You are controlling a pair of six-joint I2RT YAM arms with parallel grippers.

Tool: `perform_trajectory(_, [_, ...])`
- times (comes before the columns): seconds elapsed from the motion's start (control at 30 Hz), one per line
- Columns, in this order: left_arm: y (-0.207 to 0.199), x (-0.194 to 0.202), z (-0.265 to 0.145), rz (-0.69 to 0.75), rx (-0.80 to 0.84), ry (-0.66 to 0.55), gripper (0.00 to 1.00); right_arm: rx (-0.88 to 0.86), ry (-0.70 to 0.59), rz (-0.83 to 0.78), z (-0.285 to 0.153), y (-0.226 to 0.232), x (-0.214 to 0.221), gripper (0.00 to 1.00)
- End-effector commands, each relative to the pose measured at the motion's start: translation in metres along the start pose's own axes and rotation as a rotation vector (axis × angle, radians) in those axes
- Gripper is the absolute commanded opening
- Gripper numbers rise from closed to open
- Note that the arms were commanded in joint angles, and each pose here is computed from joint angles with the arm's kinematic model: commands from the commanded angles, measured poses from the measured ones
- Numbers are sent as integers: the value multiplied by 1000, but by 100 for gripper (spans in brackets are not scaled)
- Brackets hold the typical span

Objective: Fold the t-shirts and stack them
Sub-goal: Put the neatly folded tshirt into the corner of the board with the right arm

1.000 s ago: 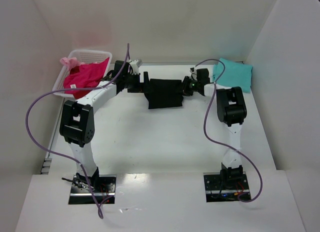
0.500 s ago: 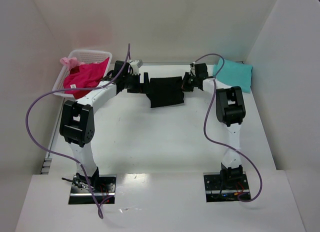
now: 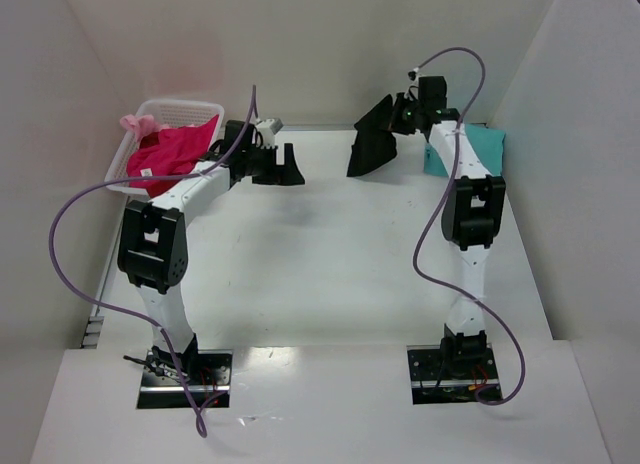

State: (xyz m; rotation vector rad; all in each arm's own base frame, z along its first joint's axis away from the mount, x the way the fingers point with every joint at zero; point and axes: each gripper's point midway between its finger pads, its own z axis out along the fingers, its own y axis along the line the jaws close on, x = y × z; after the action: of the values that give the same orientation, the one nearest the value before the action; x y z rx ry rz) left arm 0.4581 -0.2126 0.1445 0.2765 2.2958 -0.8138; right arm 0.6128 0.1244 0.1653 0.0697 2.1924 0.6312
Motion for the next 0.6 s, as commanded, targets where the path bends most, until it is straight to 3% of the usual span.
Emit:
perform_trajectory(0.0, [-12,-22,-13,59,46,-69,99,100,34,19,-11,-55,-1,0])
perform_trajectory(0.27, [-4,-22,-18,59,37,-61,99,215,-14,57,-61,-146,-30,0])
perform_trajectory(0.57, [-2,-20,-16,44,32,-35,99,327,-52,9,-84,-180,-53,0])
